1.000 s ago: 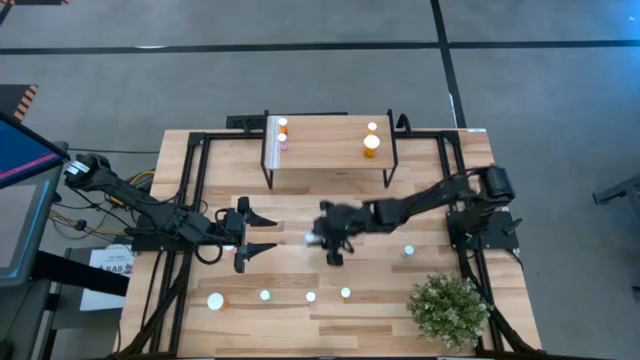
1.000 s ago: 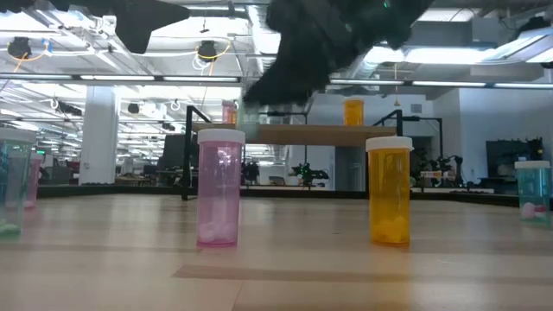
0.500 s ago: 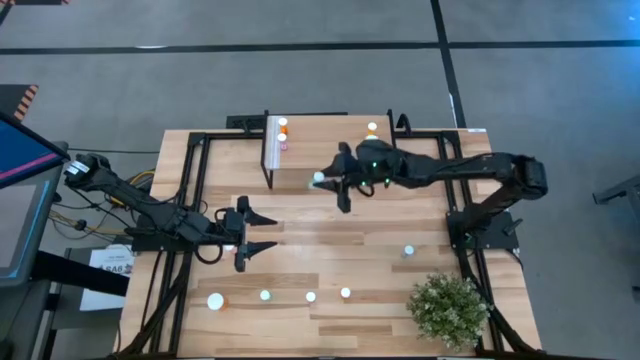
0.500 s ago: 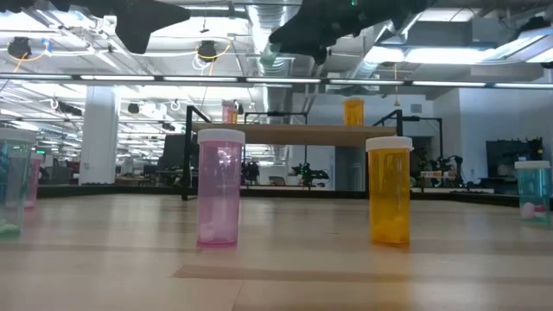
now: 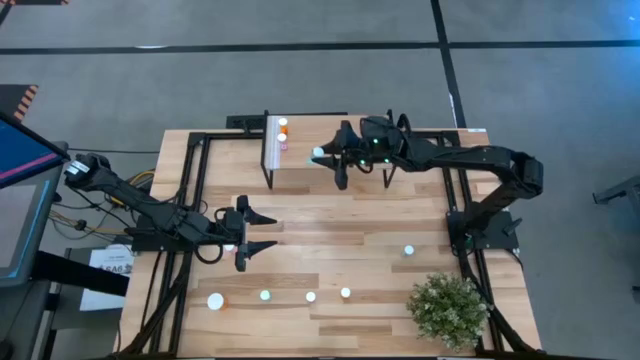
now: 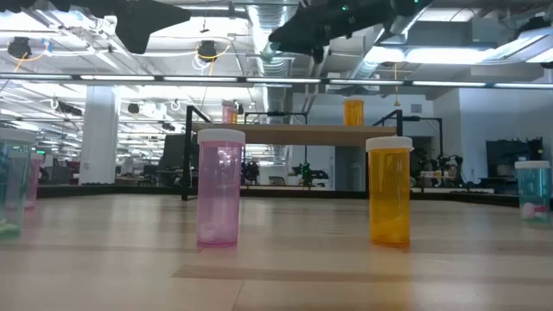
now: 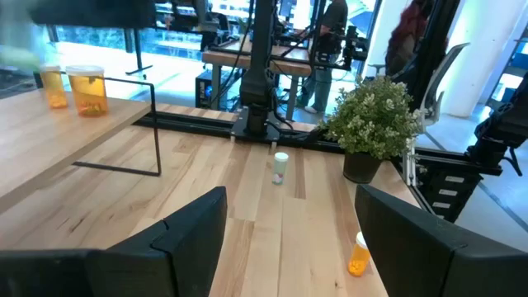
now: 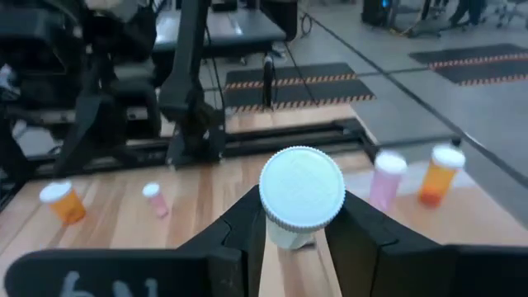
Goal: Pick and place medicine bottles onto shelf by color
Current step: Put the top left blue pill bottle on the shelf
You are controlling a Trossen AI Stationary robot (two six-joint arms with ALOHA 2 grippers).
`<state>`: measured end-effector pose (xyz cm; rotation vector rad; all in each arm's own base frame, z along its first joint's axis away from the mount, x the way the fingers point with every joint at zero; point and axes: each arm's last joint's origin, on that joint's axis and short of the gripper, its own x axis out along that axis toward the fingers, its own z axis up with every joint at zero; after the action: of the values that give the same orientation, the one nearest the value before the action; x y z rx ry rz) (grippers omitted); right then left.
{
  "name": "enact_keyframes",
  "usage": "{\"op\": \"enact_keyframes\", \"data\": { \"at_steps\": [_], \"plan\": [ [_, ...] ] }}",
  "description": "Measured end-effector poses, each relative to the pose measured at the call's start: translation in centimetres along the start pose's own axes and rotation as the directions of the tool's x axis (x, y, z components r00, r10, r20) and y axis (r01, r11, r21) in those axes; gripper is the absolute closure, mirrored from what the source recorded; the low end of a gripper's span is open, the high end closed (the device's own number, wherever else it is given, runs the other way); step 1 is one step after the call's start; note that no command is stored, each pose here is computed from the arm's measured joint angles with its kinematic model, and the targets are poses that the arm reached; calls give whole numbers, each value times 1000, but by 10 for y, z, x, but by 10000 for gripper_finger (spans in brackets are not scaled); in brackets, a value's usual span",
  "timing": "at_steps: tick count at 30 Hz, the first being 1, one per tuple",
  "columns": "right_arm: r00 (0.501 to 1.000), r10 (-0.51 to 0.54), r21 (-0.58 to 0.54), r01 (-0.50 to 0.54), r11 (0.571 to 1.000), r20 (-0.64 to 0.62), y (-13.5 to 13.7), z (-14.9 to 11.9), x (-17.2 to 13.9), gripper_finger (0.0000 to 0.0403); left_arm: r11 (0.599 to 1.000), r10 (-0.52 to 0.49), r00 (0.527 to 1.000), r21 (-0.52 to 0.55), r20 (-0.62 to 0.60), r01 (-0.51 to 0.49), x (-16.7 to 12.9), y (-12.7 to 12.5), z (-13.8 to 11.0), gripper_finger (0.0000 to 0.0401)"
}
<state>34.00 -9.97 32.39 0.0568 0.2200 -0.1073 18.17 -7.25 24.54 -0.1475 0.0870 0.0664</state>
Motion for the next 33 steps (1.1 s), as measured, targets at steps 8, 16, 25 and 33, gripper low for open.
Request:
{"op": "enact_keyframes", "data": {
  "at_steps": [8, 16, 25, 33],
  "plan": [
    [996, -1, 21, 3, 1000, -87, -24, 7, 35, 273, 1000, 1, 1000, 0, 0, -1, 0, 0, 0, 146],
    [987, -57, 59, 66, 996, -148, -60, -7, 65, 273, 1000, 0, 1000, 0, -1, 0, 0, 0, 0, 146],
    [974, -119, 85, 137, 987, -194, -99, -14, 82, 273, 1000, 1, 1000, 9, 0, -1, 0, 0, 0, 146],
    [943, -154, 84, 186, 979, -296, -128, -13, 90, 273, 1000, 1, 1000, 17, 0, -1, 0, 0, 0, 146]
  ]
}}
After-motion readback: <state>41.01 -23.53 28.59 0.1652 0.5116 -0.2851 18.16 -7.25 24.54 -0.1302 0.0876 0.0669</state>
